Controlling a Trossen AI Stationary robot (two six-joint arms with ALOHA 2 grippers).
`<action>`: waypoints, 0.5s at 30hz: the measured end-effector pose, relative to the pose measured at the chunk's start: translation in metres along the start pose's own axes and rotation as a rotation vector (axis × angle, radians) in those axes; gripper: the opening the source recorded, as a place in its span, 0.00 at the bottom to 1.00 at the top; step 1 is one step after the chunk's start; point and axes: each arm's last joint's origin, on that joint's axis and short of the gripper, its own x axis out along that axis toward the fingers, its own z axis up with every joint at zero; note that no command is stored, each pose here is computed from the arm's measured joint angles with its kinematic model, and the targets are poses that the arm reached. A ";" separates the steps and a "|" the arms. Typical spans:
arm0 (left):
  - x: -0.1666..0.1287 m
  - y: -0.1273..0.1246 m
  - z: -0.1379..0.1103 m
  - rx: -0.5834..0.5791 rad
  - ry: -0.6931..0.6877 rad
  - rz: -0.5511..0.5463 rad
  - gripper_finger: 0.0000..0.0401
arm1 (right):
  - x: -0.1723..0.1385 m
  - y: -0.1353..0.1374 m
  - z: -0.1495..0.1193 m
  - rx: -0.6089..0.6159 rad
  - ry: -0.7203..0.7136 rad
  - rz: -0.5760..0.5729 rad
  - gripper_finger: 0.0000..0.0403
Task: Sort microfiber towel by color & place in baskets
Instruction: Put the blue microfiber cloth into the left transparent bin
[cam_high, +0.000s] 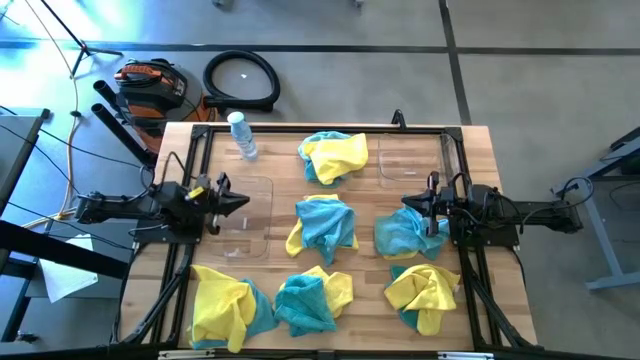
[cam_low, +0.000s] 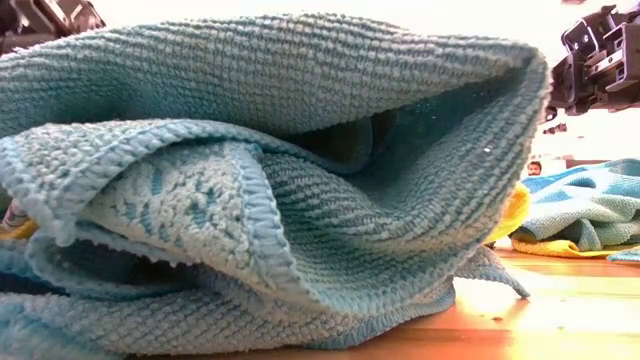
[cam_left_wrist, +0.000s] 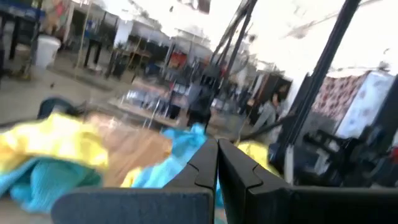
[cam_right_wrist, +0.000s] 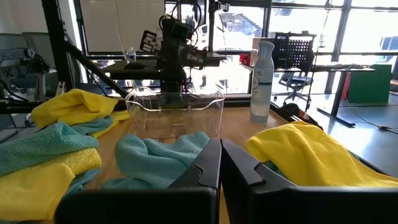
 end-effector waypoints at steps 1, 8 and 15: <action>0.000 -0.002 0.004 -0.002 -0.007 -0.011 0.00 | 0.000 0.000 0.000 0.000 0.000 0.000 0.00; 0.008 -0.015 0.043 0.049 0.026 0.013 0.00 | 0.000 0.000 0.000 0.000 -0.001 -0.001 0.00; 0.053 -0.035 0.092 0.059 0.179 0.112 0.00 | 0.000 0.000 0.000 0.000 -0.001 -0.001 0.00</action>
